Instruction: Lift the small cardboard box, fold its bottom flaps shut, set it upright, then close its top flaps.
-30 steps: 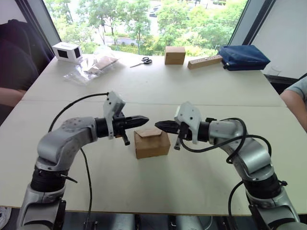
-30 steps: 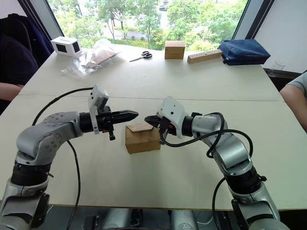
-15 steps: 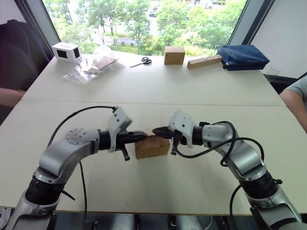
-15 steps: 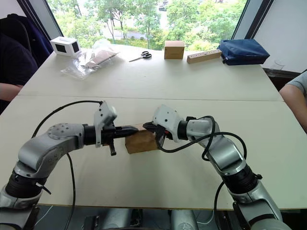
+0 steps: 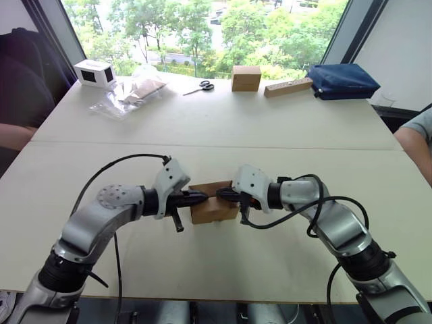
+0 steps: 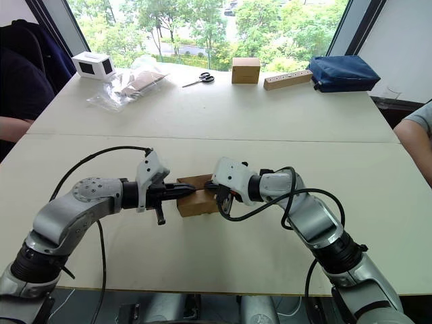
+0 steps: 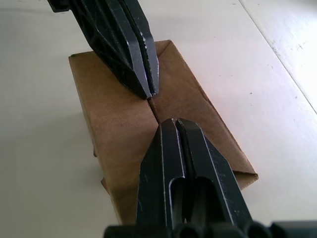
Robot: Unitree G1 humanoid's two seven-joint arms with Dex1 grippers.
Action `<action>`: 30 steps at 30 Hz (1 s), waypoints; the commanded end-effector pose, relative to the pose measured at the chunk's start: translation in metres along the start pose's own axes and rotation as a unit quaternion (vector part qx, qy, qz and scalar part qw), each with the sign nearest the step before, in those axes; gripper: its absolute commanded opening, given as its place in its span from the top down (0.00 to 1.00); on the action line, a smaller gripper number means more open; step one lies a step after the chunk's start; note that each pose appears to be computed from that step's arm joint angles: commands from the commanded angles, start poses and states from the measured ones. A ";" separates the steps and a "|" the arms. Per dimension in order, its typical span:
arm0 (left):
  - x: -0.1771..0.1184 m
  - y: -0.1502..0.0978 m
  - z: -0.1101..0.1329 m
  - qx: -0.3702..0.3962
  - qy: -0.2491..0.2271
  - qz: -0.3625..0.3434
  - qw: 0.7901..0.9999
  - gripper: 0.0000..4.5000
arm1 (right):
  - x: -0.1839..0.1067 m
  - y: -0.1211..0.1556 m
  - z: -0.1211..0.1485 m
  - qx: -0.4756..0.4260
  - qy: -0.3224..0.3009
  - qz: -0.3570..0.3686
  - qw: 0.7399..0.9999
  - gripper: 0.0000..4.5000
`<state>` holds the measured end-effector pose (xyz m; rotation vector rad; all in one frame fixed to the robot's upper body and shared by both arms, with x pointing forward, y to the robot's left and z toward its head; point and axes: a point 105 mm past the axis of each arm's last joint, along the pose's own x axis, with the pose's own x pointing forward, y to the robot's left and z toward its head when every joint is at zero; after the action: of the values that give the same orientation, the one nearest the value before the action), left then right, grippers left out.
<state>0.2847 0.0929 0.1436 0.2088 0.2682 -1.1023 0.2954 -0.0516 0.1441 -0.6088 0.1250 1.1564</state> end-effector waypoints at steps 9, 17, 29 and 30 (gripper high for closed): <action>-0.051 0.014 0.053 -0.112 -0.164 0.054 0.979 0.99 | -0.047 -0.023 0.044 0.088 -0.176 -0.080 0.977 1.00; -0.093 0.000 -0.033 -0.119 0.008 0.103 0.988 0.99 | -0.093 0.013 -0.010 0.218 -0.099 -0.081 0.967 1.00; -0.115 -0.019 -0.067 -0.186 0.022 0.085 0.979 0.99 | -0.125 0.054 -0.062 0.293 0.029 -0.039 0.955 1.00; -0.115 -0.018 -0.067 -0.190 0.018 0.087 0.978 0.99 | -0.125 0.055 -0.064 0.291 0.032 -0.042 0.955 1.00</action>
<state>0.2115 0.2003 0.1083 -0.0751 0.5131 -0.8594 0.2078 -0.1718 0.1162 -0.0884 0.4973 0.9508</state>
